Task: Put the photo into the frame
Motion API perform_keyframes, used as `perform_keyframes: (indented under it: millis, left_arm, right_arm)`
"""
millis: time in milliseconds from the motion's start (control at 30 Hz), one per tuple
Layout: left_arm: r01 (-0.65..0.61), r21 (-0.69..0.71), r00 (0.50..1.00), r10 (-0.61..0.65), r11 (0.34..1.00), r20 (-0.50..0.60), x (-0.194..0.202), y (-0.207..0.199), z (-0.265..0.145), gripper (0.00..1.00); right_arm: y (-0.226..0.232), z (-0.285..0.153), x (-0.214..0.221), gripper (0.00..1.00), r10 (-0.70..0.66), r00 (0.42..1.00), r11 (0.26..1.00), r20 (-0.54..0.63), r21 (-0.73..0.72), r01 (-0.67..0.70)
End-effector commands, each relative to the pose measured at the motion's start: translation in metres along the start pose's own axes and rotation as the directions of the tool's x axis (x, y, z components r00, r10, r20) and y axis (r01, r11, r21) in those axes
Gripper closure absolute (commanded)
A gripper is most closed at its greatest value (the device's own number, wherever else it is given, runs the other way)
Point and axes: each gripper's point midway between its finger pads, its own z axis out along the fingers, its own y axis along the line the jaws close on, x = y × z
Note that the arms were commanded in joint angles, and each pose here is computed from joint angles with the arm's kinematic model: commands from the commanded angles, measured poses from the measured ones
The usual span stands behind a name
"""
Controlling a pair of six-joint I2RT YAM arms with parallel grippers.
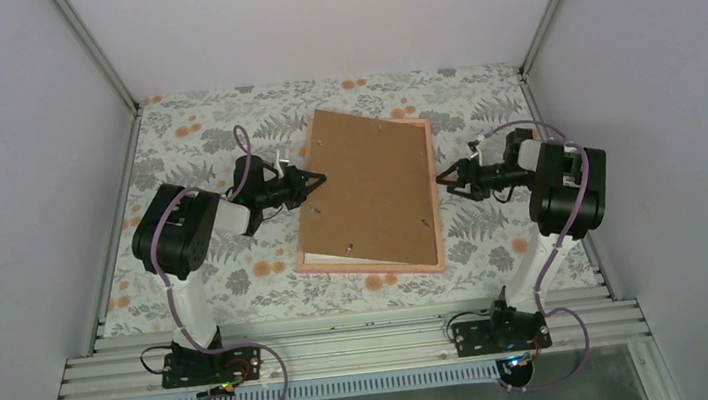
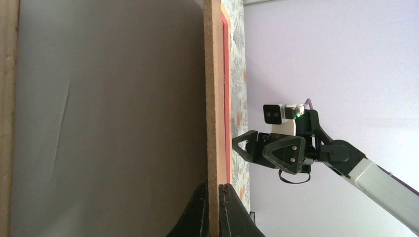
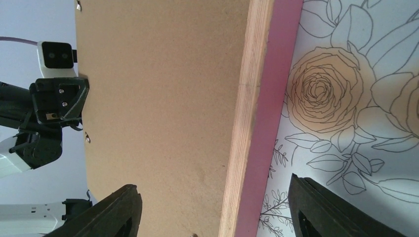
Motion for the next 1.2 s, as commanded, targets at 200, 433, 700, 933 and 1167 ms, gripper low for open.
perform_keyframes:
  millis: [200,433,700,933,1167]
  left_arm:
    - [-0.075,-0.04,0.994,0.078,0.996,0.079,-0.016,0.002,0.009,0.98]
    - [-0.067,-0.052,0.992,0.072,0.996,0.101,-0.02,0.003,0.011,0.98]
    - [-0.078,-0.034,0.992,0.081,0.996,0.094,-0.02,0.002,0.014,0.98]
    - [-0.094,-0.029,0.991,0.097,0.995,0.089,-0.02,-0.002,0.016,0.98]
    - [-0.143,-0.105,0.989,0.145,0.984,0.01,-0.005,-0.001,0.034,0.94]
  right_arm:
    - [-0.003,0.005,0.004,0.27,0.017,1.0,1.0,-0.008,-0.025,-0.017]
    - [-0.009,0.011,0.012,0.31,0.028,0.999,1.0,-0.029,-0.01,-0.028]
    - [-0.035,0.025,0.033,0.51,0.065,0.995,0.996,-0.078,0.059,-0.061]
    - [-0.048,0.03,0.039,0.61,0.096,0.99,0.992,-0.1,0.091,-0.086]
    - [-0.043,0.033,0.037,0.64,0.09,0.991,0.994,-0.103,0.066,-0.083]
